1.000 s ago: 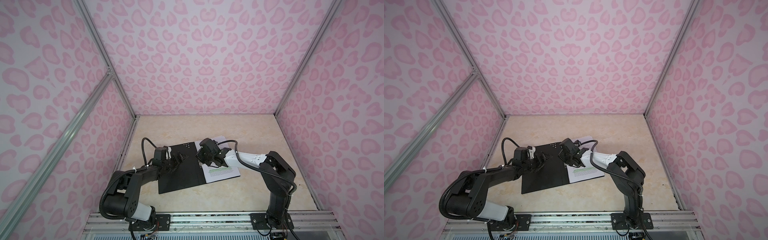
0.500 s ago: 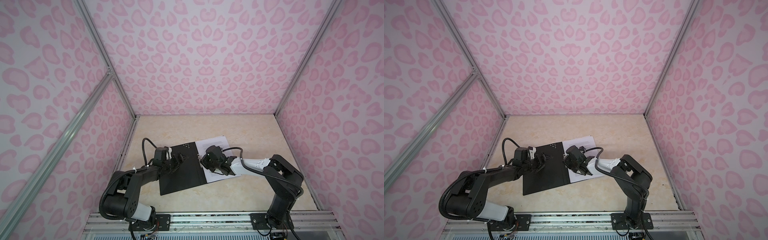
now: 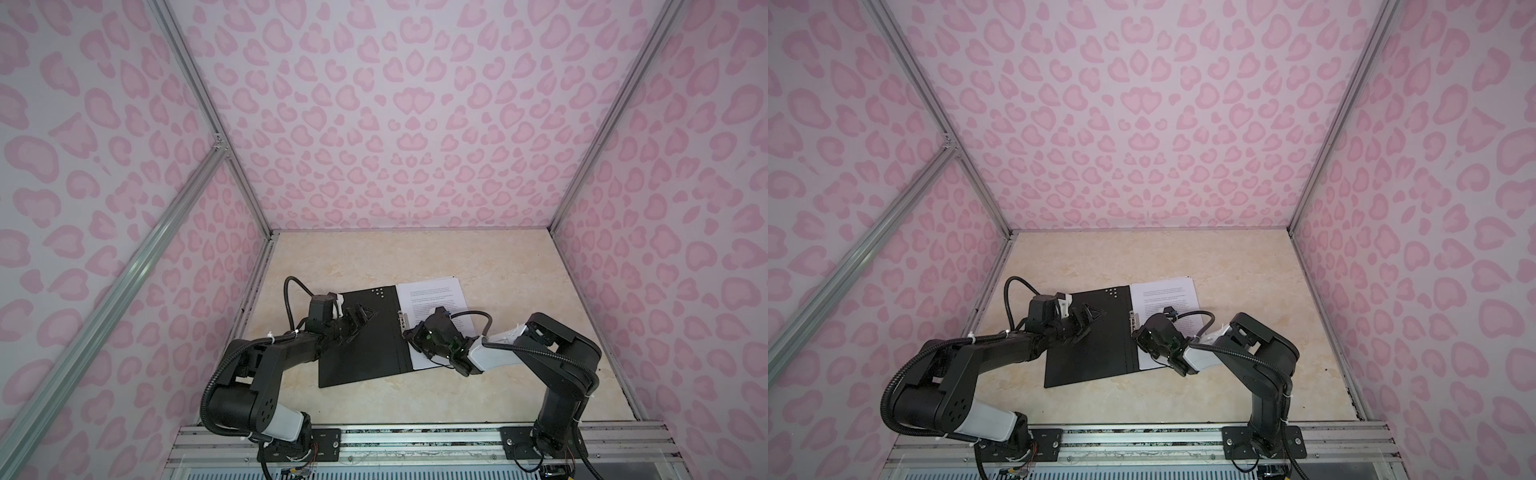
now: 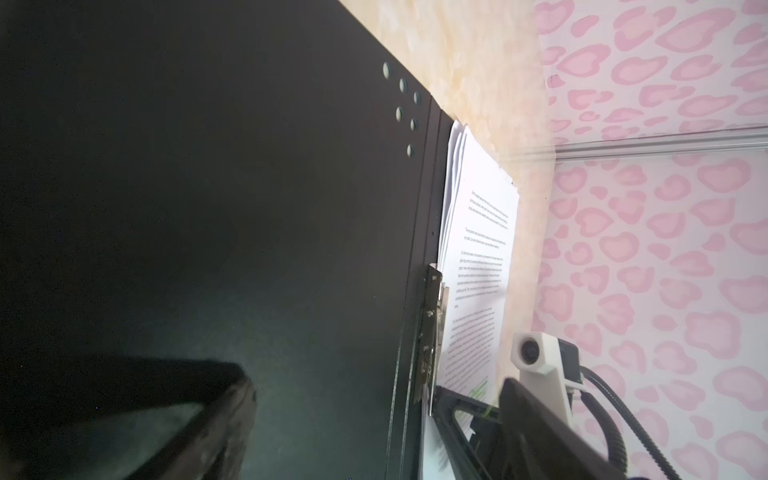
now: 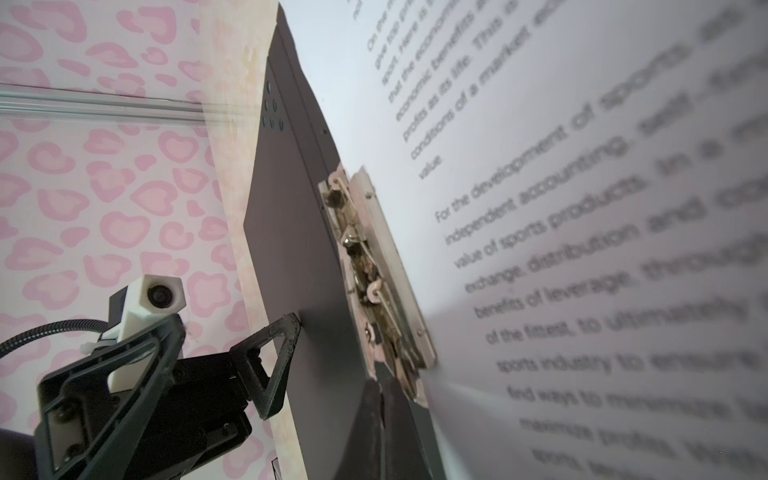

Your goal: Put the files into the folder

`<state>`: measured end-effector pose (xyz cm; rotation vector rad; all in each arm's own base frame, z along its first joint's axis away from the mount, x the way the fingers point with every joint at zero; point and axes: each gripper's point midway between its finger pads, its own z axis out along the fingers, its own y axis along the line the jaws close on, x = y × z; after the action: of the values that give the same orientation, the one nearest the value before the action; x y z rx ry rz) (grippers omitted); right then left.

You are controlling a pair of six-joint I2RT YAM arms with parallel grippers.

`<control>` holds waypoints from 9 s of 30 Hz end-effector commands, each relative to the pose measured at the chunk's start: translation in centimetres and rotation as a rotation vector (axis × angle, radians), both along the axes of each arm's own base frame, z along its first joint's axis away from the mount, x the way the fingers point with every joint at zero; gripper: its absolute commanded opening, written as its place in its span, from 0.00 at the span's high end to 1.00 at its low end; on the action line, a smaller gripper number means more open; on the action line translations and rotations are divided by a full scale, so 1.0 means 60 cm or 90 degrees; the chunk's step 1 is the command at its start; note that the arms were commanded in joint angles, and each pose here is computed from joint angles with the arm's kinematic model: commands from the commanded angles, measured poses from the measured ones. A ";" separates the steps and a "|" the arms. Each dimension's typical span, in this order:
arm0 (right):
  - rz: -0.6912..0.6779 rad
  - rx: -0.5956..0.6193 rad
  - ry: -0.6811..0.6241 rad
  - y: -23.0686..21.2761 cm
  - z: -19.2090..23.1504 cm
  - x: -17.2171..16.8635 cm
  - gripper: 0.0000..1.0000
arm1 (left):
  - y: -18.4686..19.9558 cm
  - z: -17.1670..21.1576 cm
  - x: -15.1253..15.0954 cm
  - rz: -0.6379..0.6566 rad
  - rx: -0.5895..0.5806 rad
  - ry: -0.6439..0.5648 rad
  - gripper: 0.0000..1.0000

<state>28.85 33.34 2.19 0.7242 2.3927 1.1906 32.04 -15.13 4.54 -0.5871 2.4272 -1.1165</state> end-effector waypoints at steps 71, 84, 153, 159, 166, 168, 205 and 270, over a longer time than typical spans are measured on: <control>0.078 -0.360 -0.068 -0.046 -0.013 -0.020 0.89 | 0.009 -0.036 -0.019 -0.006 0.051 0.054 0.05; 0.184 -0.416 -0.205 -0.084 0.103 -0.004 0.20 | 0.028 0.172 -0.057 -0.001 0.158 -0.225 0.00; 0.150 -0.375 -0.025 -0.337 0.009 0.039 0.10 | 0.051 0.188 -0.070 0.013 0.167 -0.109 0.01; 0.208 -0.384 -0.058 -0.291 0.037 0.032 0.09 | 0.211 0.112 -0.047 0.213 0.307 -0.011 0.03; 0.206 -0.323 -0.091 -0.273 0.059 0.024 0.03 | 0.286 0.064 0.020 0.269 0.349 0.043 0.04; 0.208 -0.325 -0.088 -0.276 0.062 0.022 0.02 | 0.299 0.043 0.035 0.270 0.341 0.059 0.04; 0.043 -0.449 -0.015 -0.446 0.084 0.144 0.07 | 0.029 -0.039 0.035 -0.069 0.049 0.076 0.03; -0.102 -0.136 -0.064 -0.351 0.104 0.095 0.02 | -0.322 0.219 -0.025 -0.315 -0.112 -0.157 0.02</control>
<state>34.52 15.85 8.47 0.7034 2.2894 1.0171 29.90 -33.52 18.68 0.1266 2.3390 -1.5551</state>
